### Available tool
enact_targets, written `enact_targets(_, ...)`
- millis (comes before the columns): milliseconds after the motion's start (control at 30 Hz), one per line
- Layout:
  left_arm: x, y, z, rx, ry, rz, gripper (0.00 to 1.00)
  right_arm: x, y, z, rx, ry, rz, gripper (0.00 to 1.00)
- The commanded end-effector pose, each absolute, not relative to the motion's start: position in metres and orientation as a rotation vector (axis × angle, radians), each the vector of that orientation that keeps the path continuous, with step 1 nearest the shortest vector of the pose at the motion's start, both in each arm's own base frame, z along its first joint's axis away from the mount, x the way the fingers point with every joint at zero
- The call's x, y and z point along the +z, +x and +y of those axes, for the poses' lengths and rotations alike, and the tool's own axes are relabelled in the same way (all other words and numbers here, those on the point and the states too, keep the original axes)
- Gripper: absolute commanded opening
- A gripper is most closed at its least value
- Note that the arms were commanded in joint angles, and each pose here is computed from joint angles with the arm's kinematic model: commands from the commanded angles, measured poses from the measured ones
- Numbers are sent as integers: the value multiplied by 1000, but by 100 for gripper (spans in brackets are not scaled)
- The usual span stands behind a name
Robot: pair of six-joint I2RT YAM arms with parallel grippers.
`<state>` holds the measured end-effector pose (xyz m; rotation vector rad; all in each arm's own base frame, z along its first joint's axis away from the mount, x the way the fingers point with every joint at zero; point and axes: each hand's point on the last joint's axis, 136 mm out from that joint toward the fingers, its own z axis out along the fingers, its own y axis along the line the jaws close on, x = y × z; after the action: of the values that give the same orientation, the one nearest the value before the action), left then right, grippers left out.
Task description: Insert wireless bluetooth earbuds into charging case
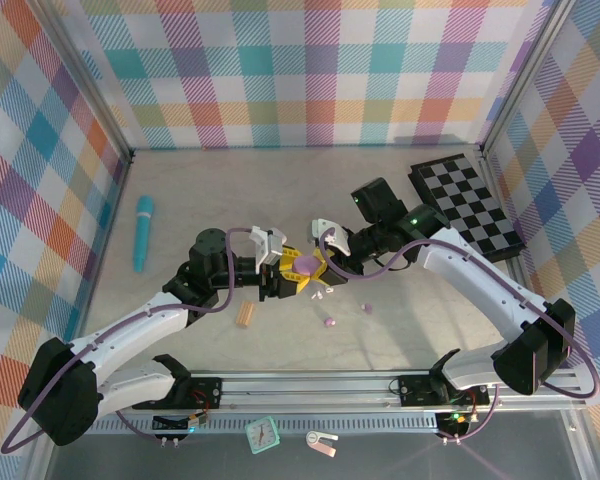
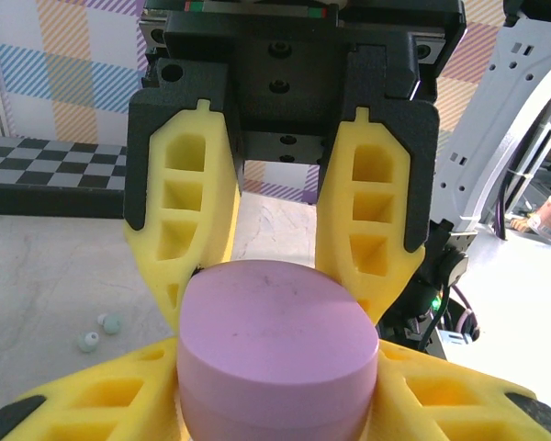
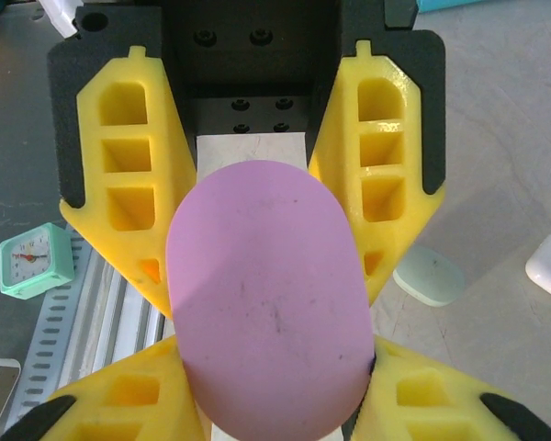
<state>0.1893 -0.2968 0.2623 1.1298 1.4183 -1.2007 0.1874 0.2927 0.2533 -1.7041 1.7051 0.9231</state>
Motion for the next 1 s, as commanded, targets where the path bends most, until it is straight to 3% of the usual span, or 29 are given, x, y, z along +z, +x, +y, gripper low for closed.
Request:
enact_targets(0, 288, 174, -300, -1229, 1180, 1277, 40, 254, 185, 293, 928, -1713, 1677, 22)
enact_targets(100, 287, 174, -300, -1231, 1182, 1279, 37, 256, 185, 294, 929, -1711, 1662, 24)
enact_targets(333, 285, 171, -299, -1226, 1196, 1266, 33, 259, 188, 292, 892, -1703, 1646, 46)
enact_targets(433, 280, 169, -298, -1211, 1221, 1267, 33, 261, 190, 290, 876, -1689, 1660, 51)
enact_targets(967, 275, 168, -297, -1179, 1254, 1274, 32, 283, 197, 288, 890, -1581, 1669, 56)
